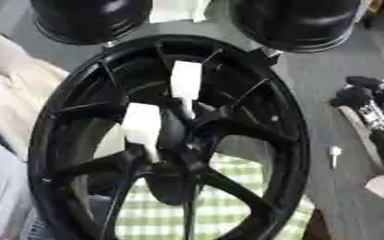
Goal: Pull the pin out of the wheel hub.
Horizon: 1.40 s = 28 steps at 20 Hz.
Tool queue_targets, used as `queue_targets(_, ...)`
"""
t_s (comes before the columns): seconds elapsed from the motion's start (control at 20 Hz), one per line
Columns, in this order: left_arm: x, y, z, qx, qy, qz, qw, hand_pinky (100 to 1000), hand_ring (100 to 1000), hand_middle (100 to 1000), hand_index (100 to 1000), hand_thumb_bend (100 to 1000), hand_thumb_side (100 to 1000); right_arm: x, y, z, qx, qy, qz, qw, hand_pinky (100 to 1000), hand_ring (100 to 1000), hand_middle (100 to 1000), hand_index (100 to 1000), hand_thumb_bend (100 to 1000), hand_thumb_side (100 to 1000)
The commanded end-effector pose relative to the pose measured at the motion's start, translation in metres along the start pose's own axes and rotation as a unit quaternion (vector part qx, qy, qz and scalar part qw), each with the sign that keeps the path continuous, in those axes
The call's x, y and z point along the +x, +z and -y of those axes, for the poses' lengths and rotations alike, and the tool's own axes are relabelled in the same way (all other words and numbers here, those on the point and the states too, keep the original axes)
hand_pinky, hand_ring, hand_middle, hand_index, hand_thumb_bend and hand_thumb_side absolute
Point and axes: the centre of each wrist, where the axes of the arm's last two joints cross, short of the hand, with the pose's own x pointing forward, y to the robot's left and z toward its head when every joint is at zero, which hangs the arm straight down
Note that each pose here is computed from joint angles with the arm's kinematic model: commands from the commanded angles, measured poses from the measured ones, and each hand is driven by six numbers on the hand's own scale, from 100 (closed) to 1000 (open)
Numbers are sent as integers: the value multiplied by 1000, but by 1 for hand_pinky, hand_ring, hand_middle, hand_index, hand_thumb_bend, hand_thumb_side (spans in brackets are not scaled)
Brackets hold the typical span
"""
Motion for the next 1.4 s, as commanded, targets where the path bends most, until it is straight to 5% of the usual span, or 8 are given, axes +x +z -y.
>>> queue_targets(0.05,10,-5,-4,-2,-10,20,1000,619,655,519,657,662,528,9,-2,2,-1,13,12,1000,969,685,614,772,335,444)
queue_targets(0.4,26,-18,-5,-44,-72,50,995,622,656,518,663,672,532,8,0,5,0,22,4,1000,969,684,613,772,338,442)
queue_targets(0.7,50,-29,10,-140,-181,75,971,645,668,530,684,686,542,8,5,10,1,39,-4,999,968,683,613,772,337,444)
queue_targets(1.05,72,-42,33,-240,-307,90,917,711,713,586,742,685,558,8,11,15,3,60,-15,998,967,683,612,771,336,446)
queue_targets(1.4,101,-56,46,-328,-405,139,842,771,748,633,784,668,550,6,13,17,-1,62,-20,998,966,680,610,770,337,445)
